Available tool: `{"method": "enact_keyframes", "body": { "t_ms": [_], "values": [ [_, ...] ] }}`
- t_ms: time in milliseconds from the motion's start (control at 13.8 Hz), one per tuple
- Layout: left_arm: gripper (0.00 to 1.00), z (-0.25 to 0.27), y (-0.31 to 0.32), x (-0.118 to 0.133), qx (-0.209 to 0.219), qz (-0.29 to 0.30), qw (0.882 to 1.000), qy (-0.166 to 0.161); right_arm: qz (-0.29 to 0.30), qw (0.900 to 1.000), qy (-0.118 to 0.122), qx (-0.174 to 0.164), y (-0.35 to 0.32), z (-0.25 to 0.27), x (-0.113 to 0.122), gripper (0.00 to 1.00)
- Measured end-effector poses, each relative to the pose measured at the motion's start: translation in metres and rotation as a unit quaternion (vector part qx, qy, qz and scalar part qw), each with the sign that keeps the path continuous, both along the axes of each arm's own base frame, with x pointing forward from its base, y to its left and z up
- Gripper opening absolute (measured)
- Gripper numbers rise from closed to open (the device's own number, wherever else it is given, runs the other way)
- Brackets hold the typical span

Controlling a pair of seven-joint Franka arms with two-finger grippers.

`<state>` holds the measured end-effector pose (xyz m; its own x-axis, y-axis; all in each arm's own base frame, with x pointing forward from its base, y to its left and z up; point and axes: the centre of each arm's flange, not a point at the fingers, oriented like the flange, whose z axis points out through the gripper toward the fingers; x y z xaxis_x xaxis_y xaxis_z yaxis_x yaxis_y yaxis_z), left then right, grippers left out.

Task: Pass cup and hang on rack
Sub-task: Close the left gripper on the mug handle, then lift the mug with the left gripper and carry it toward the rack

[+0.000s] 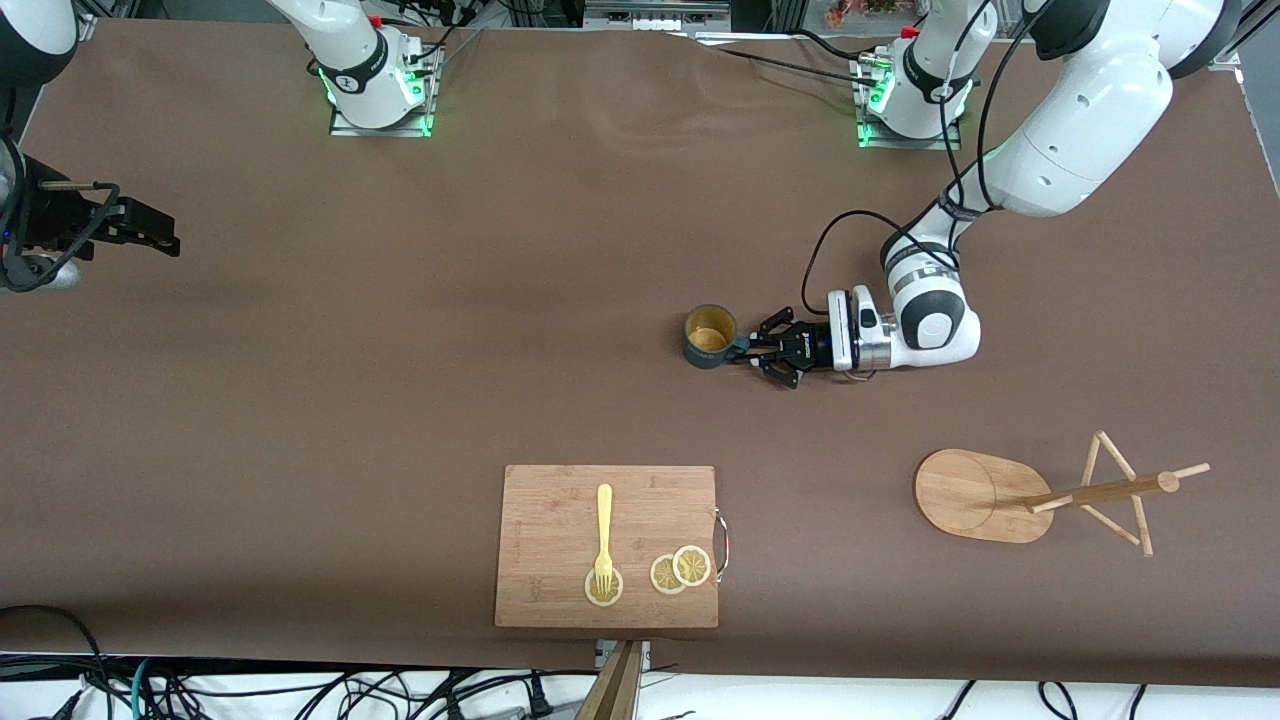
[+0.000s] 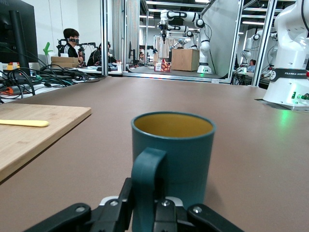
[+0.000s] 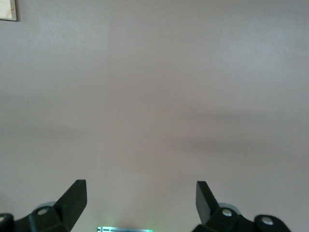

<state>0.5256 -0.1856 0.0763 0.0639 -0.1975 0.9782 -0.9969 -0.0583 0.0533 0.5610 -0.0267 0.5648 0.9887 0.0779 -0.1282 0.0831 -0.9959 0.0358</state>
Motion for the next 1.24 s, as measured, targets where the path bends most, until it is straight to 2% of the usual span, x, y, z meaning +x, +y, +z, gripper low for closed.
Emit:
{"method": "enact_keyframes", "body": {
  "t_ms": [509, 799, 1017, 1235],
  "values": [
    [0.19, 0.003, 0.014, 0.006, 0.002, 0.01, 1.0, -0.006, 0.0, 1.0, 0.0, 0.007, 0.003, 0.0, 0.0, 1.0],
    [0.19, 0.061, 0.064, 0.026, 0.036, 0.017, 0.999, -0.037, 0.0, 1.0, 0.005, 0.008, 0.003, -0.001, -0.001, 1.0],
    [0.19, 0.106, 0.11, 0.007, 0.071, 0.034, 0.997, -0.003, 0.0, 1.0, 0.005, 0.008, 0.003, -0.001, -0.001, 1.0],
    [0.19, 0.149, 0.16, -0.015, 0.132, 0.03, 0.99, 0.034, 0.0, 1.0, 0.009, 0.008, 0.003, -0.002, -0.002, 1.0]
  ]
}}
